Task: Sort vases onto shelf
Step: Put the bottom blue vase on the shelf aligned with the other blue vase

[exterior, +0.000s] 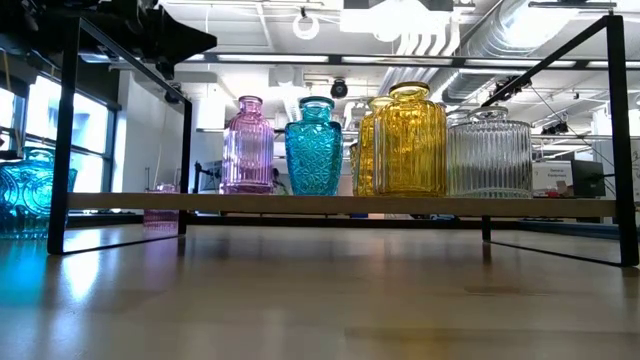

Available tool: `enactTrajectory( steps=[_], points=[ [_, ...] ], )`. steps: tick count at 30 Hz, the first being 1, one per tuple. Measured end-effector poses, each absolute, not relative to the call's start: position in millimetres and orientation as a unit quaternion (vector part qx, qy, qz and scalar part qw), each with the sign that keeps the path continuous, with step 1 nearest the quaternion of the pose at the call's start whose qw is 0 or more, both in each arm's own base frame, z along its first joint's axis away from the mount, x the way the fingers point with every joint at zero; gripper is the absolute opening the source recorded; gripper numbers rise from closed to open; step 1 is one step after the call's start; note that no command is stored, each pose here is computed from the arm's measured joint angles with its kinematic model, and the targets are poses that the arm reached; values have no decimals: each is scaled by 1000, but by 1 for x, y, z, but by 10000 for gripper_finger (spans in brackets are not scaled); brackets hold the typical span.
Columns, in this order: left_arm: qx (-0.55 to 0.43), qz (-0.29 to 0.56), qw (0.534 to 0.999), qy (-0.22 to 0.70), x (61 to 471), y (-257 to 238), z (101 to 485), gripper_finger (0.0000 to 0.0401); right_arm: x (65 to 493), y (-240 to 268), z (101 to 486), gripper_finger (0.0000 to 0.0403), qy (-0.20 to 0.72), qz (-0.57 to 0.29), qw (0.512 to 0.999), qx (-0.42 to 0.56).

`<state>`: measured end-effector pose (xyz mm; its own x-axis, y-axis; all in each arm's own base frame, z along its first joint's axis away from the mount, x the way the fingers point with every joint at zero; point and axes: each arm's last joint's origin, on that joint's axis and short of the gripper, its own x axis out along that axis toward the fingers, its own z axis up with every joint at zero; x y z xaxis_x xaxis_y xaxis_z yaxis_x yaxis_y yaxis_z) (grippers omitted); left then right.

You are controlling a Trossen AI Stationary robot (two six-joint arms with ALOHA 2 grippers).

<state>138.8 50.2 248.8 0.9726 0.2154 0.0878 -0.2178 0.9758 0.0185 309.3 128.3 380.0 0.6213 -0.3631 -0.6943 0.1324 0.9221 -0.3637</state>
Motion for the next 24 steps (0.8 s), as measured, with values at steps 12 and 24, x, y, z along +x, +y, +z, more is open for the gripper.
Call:
enactTrajectory(
  steps=[12, 24],
  points=[
    [17, 107, 993, -41, 139, 50, 248, 0, 307, 147, 309, 0, 399, 29, 915, -54],
    [42, 103, 993, -33, 140, 50, 247, 0, 267, 165, 326, 0, 549, 17, 826, 130]
  ],
)
